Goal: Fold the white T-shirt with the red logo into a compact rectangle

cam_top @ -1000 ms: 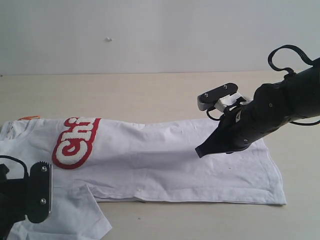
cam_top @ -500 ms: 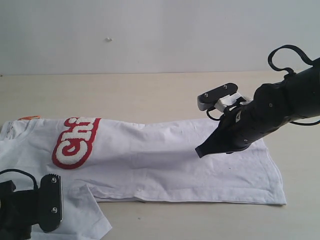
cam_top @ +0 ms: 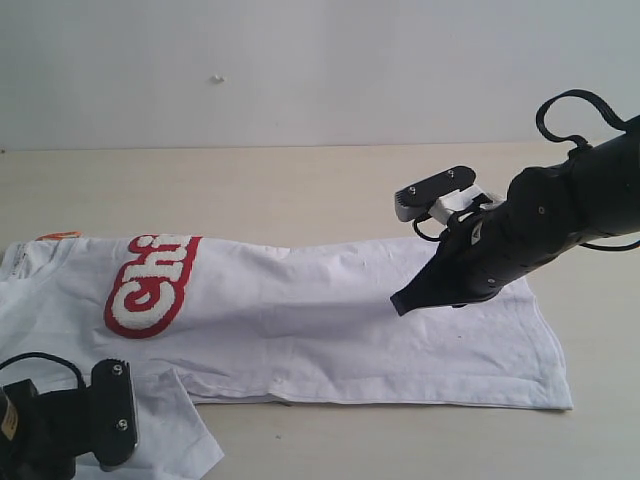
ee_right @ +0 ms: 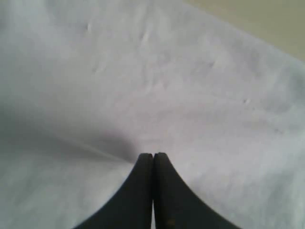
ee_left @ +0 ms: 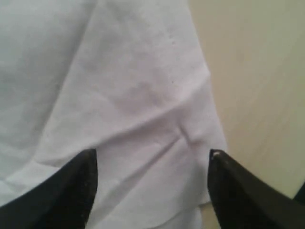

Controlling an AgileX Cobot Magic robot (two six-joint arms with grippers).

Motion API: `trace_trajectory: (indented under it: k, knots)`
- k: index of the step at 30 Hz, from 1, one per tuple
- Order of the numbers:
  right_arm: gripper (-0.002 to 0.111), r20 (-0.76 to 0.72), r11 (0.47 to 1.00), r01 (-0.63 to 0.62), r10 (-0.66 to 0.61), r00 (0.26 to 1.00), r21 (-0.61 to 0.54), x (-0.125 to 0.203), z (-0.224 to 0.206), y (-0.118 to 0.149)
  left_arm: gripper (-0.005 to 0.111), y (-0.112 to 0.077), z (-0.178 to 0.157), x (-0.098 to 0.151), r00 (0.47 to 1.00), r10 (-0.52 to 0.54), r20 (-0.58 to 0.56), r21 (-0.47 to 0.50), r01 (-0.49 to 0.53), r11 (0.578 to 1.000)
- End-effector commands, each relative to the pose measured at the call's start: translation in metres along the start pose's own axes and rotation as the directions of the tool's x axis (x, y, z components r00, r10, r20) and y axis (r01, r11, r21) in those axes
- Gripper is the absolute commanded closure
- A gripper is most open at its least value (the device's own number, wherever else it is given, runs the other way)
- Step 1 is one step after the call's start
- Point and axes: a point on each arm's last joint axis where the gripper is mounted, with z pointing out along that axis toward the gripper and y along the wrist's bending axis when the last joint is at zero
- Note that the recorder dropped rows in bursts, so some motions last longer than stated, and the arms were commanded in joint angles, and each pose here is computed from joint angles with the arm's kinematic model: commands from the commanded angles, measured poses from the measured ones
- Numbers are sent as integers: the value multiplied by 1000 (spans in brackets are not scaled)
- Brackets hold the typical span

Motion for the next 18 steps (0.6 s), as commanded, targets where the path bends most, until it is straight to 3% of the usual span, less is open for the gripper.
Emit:
trace_trajectory:
  k: [1,5,8,14,18]
  knots:
    - [108,5,1000,7,-7,1000,-1,-1,0,1,42,2,9,-5,1000,0,4,0,0,1000]
    - [108,5,1000,7,-7,1000,-1,-1,0,1,45,3,15,-6,1000,-2,-7,6,2,1000]
    - [108,5,1000,7,-7,1000,-1,-1,0,1,57,5,20,-7,1000,-3,-10,6,3,1000]
    - [108,5,1000,7,-7,1000,-1,-1,0,1,107,5,25,-7,999,-4,-33,22,5,1000]
    - [108,5,1000,7,-7,1000,-1,-1,0,1,107,4,23,-7,998,-2,-69,54,5,999]
